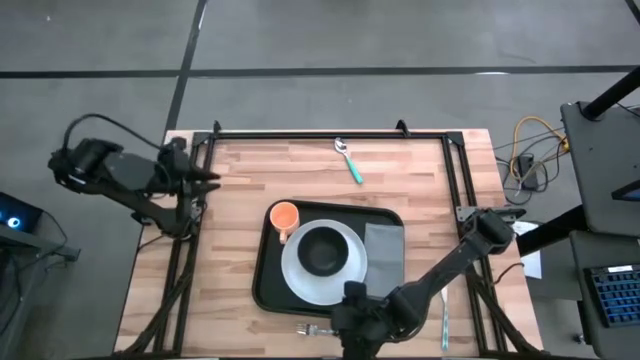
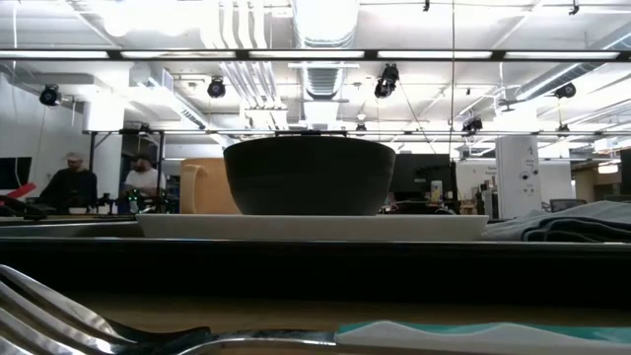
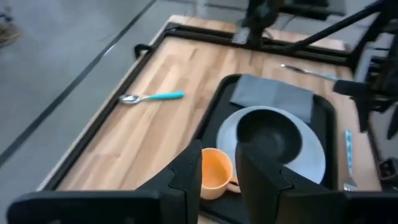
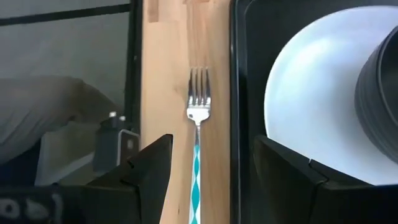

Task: Set up tray
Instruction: Put the green fork on top of the gray napkin

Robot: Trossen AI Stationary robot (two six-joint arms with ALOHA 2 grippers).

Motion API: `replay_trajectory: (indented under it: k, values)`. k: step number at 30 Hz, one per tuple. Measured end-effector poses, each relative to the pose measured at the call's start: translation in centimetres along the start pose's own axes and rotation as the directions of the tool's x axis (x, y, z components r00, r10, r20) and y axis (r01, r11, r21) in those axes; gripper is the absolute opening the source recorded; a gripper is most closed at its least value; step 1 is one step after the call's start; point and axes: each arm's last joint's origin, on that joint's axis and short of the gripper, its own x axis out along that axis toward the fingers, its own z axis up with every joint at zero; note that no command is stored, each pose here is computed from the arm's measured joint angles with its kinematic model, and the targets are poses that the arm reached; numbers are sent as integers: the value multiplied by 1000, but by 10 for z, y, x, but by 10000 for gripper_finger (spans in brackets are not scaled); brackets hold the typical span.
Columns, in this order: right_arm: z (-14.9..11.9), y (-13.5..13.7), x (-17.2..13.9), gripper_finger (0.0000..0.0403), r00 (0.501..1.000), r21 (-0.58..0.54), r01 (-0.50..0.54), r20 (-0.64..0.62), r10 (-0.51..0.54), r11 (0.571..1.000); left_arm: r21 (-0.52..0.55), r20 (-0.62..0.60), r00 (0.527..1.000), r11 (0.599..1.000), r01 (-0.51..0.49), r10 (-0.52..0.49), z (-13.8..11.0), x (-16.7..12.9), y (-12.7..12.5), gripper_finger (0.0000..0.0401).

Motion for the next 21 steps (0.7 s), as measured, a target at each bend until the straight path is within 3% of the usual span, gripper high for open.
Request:
replay_trajectory:
  k: [6,15,21]
  values:
    - [-6,1,14,212,1000,62,-8,8,7,998,2,111,978,984,178,-177,-45,16,4,79]
    - [-9,8,33,212,999,86,-34,22,32,996,-11,230,933,958,287,-277,-107,25,21,79]
    - [-13,15,47,212,996,80,-82,-22,84,993,8,291,885,926,377,-363,-131,32,24,79]
